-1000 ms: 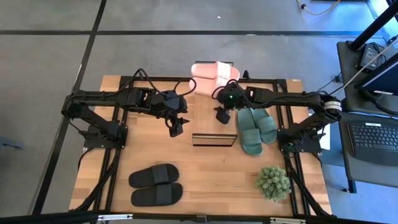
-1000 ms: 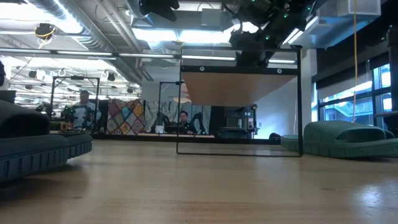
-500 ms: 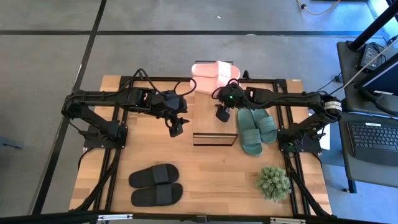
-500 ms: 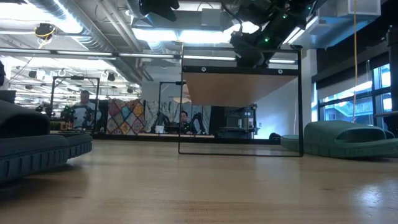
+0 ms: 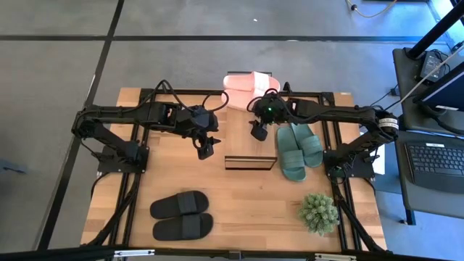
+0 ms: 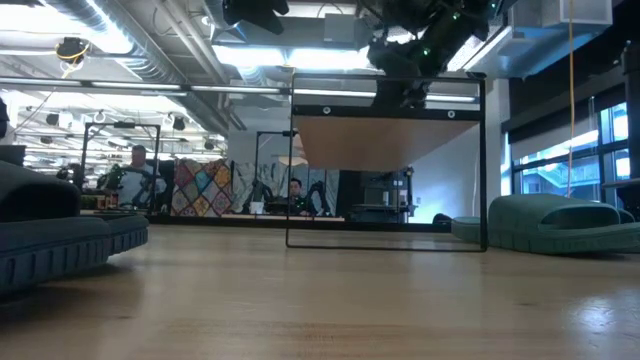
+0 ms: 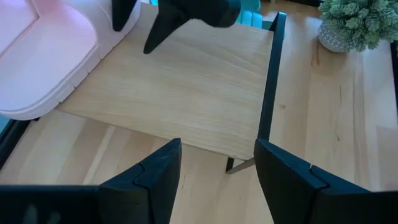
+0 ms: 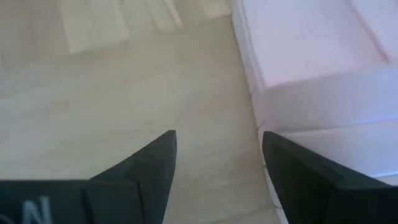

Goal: Pick and place slides into the shelf
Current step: Adjust the shelf, then put the top black slide on the shelf

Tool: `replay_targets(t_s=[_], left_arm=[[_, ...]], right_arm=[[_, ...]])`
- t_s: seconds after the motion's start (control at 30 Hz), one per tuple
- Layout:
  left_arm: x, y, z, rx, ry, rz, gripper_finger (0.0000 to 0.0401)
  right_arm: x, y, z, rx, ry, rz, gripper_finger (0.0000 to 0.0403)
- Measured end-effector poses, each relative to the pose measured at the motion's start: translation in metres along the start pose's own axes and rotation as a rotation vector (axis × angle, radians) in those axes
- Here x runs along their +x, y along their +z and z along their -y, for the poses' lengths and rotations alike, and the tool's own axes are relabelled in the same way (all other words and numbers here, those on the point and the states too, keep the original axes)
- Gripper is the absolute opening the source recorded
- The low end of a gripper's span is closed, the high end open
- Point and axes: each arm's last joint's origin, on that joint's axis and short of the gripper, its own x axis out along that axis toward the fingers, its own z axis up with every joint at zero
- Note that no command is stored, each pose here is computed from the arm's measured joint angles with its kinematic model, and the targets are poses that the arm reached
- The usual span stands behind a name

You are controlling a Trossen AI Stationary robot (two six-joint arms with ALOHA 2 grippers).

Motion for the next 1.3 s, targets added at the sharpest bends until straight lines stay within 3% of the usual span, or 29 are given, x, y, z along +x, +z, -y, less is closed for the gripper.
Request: replay_targets(t_s=[0.17,0.4,0.67,0.93,1.07,1.3], left_arm=[[0.0,-0.001,0.0,-0.02,0.0,-0.005,0.0195],[-0.001,-0.008,0.006,0.004,0.007,-0.058,0.0195],[0.007,-0.026,0.027,0.069,-0.026,-0.114,0.0195],[0.019,-0.055,0.049,0.109,-0.07,-0.202,0.0195],[0.02,-0.067,0.059,-0.046,-0.128,-0.271,0.0195],[0.015,-0.094,0.072,-0.418,0.036,-0.396,0.0195]], right_arm=[[-0.017,0.014,-0.002,-0.009,0.011,-0.003,0.0239],[-0.076,0.011,-0.008,-0.045,0.053,0.021,0.0239],[-0.146,-0.048,0.004,0.018,0.08,0.167,0.0239],[-0.176,-0.116,0.016,0.1,0.099,0.318,0.0239],[-0.18,-0.137,0.018,0.135,0.111,0.376,0.0239],[-0.184,-0.147,0.02,0.137,0.115,0.421,0.0239]])
